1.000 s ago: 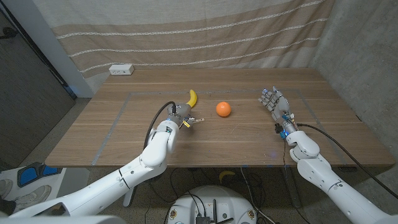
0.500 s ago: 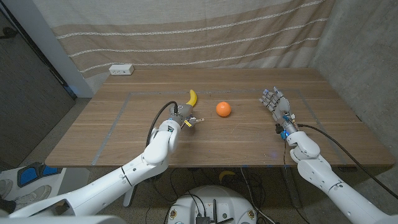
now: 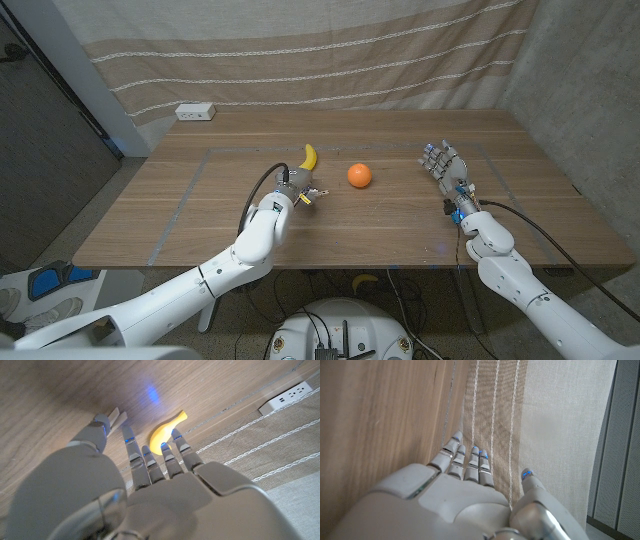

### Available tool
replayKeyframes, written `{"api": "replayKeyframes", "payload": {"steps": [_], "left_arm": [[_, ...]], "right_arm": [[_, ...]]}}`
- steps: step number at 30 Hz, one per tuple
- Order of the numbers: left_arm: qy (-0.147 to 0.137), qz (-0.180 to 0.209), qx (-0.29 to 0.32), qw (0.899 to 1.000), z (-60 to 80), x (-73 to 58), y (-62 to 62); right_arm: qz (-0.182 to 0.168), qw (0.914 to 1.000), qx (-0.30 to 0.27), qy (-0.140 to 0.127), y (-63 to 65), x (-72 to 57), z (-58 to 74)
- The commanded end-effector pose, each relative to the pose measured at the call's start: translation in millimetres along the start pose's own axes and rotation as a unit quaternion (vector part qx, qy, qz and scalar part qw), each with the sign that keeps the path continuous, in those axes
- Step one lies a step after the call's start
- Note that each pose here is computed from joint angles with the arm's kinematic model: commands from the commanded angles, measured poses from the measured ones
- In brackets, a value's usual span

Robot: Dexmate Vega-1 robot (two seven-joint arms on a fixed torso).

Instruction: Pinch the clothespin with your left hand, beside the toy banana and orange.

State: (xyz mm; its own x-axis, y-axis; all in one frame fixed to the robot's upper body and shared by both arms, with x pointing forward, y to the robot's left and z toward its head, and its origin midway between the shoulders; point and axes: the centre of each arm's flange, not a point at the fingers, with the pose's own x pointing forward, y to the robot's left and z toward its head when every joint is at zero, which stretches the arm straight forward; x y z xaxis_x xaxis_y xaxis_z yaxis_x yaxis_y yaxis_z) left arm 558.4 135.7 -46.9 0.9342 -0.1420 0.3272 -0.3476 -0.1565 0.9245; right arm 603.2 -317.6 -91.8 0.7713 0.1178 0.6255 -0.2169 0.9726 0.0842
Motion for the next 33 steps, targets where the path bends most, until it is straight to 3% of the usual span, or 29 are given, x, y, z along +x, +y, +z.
{"api": "replayKeyframes", "payload": {"steps": [1,7,10,21,33], "left_arm": [[0.021,-0.006,0.023,1.0,0.2,0.3,-2.3],[0.024,-0.017,0.025,0.999,0.3,3.6,-3.4],[-0.004,-0.024,0.029,0.999,1.1,6.7,-3.1],[-0.044,-0.027,0.014,0.999,10.0,8.3,-0.6],[-0.033,-0.04,0.023,0.998,9.4,9.4,0.4]], "right_arm": [[-0.006,1.0,0.002,-0.005,-2.4,-1.2,-2.3],[-0.007,1.0,0.0,-0.006,-2.5,-1.8,-2.8],[-0.009,0.9999,0.001,-0.007,-2.7,-1.8,-3.0],[-0.019,0.9997,0.0,-0.017,-3.9,-2.6,-1.5],[-0.026,0.9993,-0.004,-0.025,-4.3,-1.6,3.5]]}}
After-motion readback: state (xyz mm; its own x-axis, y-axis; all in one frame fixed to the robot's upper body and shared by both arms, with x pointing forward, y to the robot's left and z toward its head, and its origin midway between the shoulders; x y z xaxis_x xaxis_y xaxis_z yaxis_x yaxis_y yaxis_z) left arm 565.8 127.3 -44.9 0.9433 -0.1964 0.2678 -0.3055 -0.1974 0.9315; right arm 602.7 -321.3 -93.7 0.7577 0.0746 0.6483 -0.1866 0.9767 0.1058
